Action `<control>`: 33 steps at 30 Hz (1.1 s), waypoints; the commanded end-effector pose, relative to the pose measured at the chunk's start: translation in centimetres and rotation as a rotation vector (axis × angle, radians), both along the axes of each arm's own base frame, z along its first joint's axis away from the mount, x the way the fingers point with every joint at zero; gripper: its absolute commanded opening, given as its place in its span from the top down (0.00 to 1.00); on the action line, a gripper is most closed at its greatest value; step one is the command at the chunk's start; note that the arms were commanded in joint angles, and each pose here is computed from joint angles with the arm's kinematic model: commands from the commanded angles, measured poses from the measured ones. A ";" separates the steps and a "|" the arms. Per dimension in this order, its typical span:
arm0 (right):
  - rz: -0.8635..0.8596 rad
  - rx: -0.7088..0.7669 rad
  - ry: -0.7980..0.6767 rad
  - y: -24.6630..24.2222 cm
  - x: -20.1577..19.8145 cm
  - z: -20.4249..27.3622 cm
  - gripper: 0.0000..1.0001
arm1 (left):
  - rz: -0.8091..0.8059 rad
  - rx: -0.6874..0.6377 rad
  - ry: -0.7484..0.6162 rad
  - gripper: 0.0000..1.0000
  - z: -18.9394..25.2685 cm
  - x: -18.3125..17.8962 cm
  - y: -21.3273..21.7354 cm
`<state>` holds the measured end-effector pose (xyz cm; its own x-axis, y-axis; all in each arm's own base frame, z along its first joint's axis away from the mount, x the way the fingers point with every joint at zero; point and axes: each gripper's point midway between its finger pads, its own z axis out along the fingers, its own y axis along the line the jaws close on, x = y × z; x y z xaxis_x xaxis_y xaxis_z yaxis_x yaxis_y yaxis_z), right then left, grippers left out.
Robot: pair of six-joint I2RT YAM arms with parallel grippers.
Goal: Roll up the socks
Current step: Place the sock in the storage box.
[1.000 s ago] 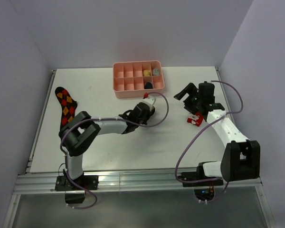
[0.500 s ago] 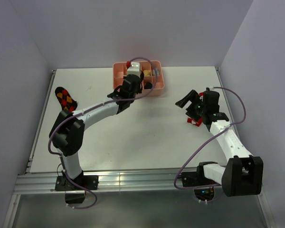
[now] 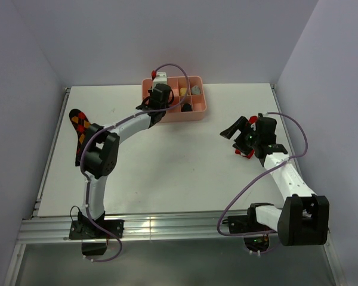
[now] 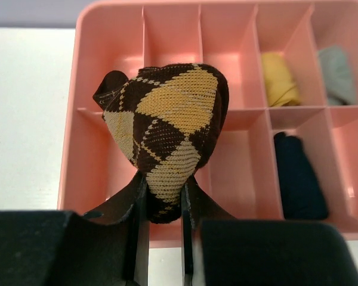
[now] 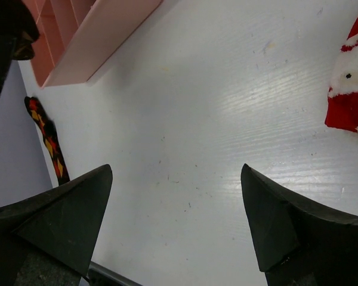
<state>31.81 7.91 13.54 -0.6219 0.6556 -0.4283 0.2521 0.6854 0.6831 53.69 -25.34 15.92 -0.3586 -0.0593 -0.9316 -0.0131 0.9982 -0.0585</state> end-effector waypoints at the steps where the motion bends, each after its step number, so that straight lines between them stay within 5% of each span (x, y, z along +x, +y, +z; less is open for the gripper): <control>1: 0.018 0.006 -0.035 0.0 0.5 0.1 0.05 | 0.023 0.020 -0.028 1.00 1.5 0.6 0.2; 19: 0.022 0.018 -0.006 0.1 0.5 -0.9 0.06 | -0.062 -0.060 0.090 1.00 -3.1 0.3 -2.2; 33: 0.029 0.027 0.010 0.1 0.5 -1.5 0.07 | 0.052 -0.087 0.220 1.00 -7.1 1.1 1.3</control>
